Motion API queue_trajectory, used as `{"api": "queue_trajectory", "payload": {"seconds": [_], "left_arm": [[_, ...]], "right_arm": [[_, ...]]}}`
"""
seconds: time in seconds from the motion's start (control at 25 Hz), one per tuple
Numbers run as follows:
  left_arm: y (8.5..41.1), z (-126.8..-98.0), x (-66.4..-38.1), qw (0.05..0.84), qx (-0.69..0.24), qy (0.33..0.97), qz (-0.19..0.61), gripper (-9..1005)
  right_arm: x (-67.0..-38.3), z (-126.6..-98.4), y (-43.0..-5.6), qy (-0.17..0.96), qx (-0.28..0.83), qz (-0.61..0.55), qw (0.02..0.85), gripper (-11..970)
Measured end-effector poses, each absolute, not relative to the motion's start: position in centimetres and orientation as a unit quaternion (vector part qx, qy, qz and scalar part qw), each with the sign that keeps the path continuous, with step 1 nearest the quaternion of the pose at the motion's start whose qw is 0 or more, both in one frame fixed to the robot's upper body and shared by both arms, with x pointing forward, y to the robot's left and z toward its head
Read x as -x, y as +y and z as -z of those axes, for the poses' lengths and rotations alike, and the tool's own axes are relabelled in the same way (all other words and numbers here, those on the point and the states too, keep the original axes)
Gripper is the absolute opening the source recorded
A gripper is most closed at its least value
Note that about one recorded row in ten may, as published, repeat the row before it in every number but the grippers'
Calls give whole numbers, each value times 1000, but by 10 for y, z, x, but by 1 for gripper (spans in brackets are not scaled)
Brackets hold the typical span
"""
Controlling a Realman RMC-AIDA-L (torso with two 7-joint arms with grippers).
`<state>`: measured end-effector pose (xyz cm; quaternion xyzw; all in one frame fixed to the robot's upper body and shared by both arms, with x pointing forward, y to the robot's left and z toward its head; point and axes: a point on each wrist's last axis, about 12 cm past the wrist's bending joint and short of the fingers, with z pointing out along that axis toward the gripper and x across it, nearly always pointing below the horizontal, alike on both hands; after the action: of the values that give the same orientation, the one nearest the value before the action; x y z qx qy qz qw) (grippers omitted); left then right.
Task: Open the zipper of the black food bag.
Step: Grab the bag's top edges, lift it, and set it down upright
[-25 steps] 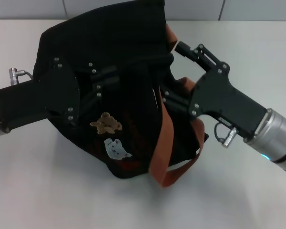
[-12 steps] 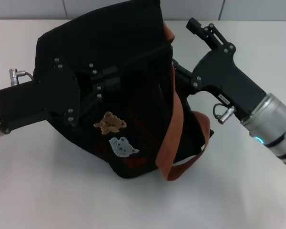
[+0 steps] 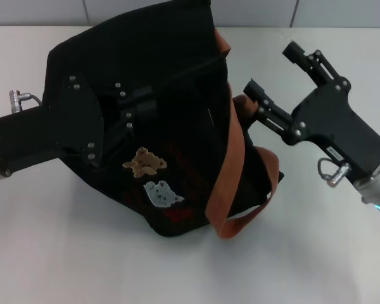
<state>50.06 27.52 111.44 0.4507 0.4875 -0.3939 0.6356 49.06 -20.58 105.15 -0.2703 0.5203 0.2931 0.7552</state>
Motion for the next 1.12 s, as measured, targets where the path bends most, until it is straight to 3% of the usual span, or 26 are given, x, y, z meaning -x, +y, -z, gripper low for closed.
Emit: {"api": "queue_trajectory", "payload": {"seconds": [0.52, 1.0, 1.12], "left_arm": [[272, -1115, -503, 634, -454, 486, 395, 92], [269, -1115, -506, 633, -454, 487, 395, 91], [267, -1115, -508, 632, -452, 487, 398, 91]], "right_arm": [[-510, -1066, -208, 542, 234, -443, 675, 773], [-516, -1069, -203, 555, 260, -475, 631, 770], [-518, -1068, -201, 559, 263, -474, 627, 661]]}}
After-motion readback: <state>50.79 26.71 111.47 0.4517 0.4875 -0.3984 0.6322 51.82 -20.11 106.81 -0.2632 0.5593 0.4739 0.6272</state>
